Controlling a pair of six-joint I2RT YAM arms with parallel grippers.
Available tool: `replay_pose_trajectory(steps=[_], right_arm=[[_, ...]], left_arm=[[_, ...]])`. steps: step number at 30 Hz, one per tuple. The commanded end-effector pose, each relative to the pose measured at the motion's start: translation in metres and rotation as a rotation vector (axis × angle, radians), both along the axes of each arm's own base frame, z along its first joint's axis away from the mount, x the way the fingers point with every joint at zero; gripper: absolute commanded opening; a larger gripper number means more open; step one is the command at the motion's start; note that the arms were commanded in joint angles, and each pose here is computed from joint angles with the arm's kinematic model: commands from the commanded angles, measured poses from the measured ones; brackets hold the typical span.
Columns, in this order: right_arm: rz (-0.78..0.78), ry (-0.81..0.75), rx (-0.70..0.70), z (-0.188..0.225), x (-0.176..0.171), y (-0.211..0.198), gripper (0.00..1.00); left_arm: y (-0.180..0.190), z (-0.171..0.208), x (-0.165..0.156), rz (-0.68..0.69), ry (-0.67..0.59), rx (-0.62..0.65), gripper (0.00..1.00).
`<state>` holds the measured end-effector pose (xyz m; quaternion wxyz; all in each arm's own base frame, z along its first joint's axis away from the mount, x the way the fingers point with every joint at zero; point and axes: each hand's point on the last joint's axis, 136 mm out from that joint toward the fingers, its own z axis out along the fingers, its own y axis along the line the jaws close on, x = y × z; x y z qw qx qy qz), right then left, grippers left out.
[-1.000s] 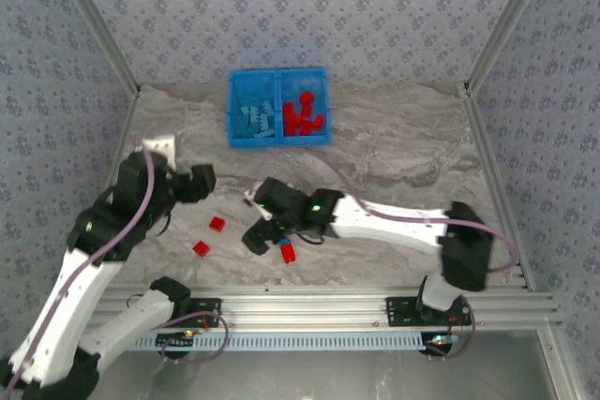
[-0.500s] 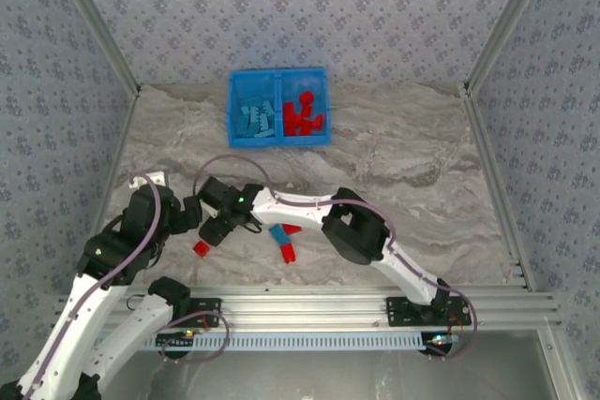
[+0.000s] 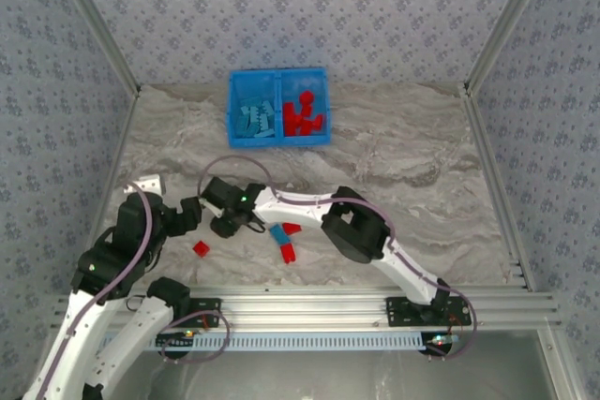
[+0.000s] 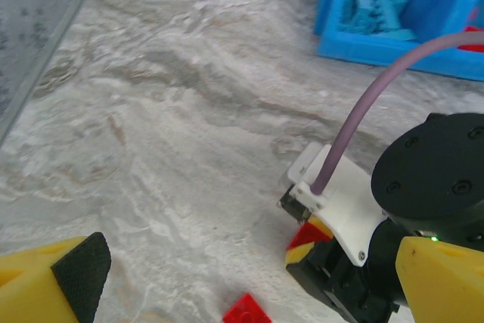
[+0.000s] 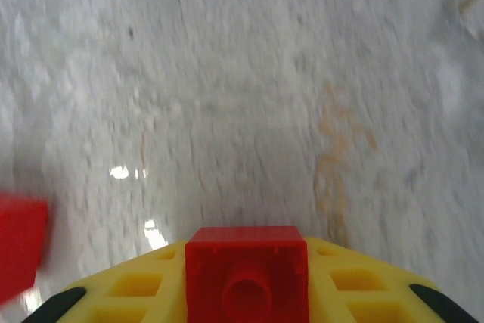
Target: Sort the legos into containers by color
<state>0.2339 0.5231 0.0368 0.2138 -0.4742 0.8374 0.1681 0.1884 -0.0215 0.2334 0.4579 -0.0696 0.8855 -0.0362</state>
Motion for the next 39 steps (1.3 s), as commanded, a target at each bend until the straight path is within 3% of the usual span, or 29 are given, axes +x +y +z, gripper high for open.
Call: replay_pose_trajectory(steps=[1,5,8,14,20,26,30,34,39], right_arm=[[-0.054,-0.047,0.114,0.062,0.006,-0.014,0.32],[-0.152,-0.073,0.223,0.112,0.016,-0.055,0.31],[-0.258,-0.14,0.271,0.147,0.036,-0.092,0.31],[-0.597,-0.317,0.27,0.197,0.122,-0.182,0.33],[-0.811,-0.344,0.222,0.189,0.228,-0.235,0.32],[-0.875,-0.342,0.135,0.154,0.322,-0.23,0.32],[-0.875,-0.374,0.191,0.143,0.367,-0.213,0.35],[-0.82,-0.411,0.271,0.138,0.386,-0.193,0.41],[-0.826,-0.49,0.312,0.16,0.398,-0.197,0.57]], left_arm=[[-0.031,0.014,-0.001,-0.184,-0.085,-0.078,0.99],[-0.08,0.034,-0.014,-0.465,-0.168,-0.217,0.99],[-0.099,0.043,-0.024,-0.592,-0.192,-0.268,0.99],[-0.113,0.051,-0.03,-0.678,-0.206,-0.304,0.99],[-0.109,0.048,-0.028,-0.655,-0.2,-0.291,0.99],[-0.104,0.048,-0.025,-0.618,-0.202,-0.28,0.99],[-0.103,0.048,-0.024,-0.608,-0.201,-0.276,0.99],[-0.102,0.046,-0.023,-0.605,-0.197,-0.274,0.99],[-0.094,0.035,-0.019,-0.552,-0.148,-0.24,0.99]])
